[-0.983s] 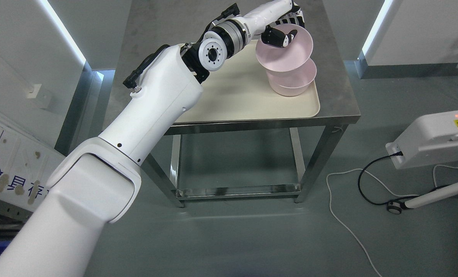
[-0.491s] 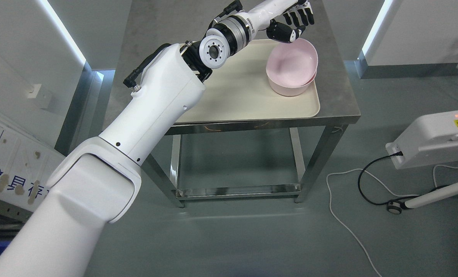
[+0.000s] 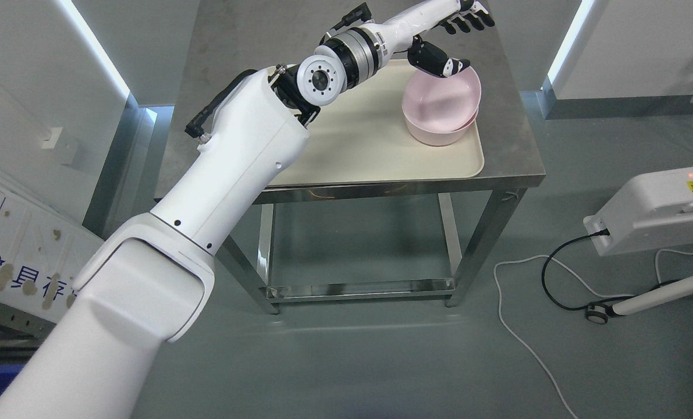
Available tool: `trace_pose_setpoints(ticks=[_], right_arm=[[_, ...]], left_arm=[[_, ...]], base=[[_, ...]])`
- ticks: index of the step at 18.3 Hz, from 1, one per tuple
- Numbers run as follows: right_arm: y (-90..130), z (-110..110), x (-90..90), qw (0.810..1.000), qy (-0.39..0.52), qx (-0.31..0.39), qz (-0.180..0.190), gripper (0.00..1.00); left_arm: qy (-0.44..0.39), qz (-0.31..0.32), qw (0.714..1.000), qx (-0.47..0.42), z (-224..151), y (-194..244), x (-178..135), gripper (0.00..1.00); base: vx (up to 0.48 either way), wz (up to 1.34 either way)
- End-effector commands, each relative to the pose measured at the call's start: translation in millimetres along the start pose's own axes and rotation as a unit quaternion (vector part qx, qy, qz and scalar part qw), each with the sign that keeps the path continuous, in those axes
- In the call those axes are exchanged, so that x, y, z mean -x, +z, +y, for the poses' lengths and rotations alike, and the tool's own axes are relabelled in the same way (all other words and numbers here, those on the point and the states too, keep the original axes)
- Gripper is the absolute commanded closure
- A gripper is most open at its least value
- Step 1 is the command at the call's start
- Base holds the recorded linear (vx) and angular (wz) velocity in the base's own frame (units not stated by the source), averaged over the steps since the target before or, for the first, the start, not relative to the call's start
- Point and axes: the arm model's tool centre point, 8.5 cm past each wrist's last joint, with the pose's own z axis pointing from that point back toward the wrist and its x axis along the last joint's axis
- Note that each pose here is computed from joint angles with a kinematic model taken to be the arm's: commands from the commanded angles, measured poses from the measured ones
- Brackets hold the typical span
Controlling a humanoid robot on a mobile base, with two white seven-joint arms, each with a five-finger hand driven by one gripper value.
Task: Stack pink IKEA bowls on left shelf middle
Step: 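Grasp the rim of the stacked pink bowls with the left hand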
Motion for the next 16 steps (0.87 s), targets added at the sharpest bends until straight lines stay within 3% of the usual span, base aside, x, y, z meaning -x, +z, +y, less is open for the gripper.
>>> trace_pose_setpoints(ticks=[1, 3, 6, 11, 16], right_arm=[[1, -11, -2.1, 1.000, 0.002, 0.009, -0.002, 0.00], [1, -11, -2.1, 1.000, 0.002, 0.009, -0.002, 0.00], [1, -11, -2.1, 1.000, 0.002, 0.009, -0.002, 0.00], [1, -11, -1.1, 1.000, 0.002, 0.009, -0.001, 0.00], [1, -11, -2.1, 1.000, 0.001, 0.009, -0.002, 0.00]], left_arm=[[0.089, -0.069, 0.992, -0.065, 8, 40, 2, 0.23], [0.108, -0.069, 0.990, -0.053, -24, 46, 10, 0.15], [0.098, -0.067, 0.992, -0.042, -49, 53, 11, 0.14], [-0.017, 0.033, 0.999, -0.025, -53, 53, 35, 0.15], [-0.077, 0.076, 0.994, -0.007, -62, 51, 45, 0.17]], base=[[0.000, 0.00], [0.000, 0.00], [0.000, 0.00], [0.000, 0.00], [0.000, 0.00]])
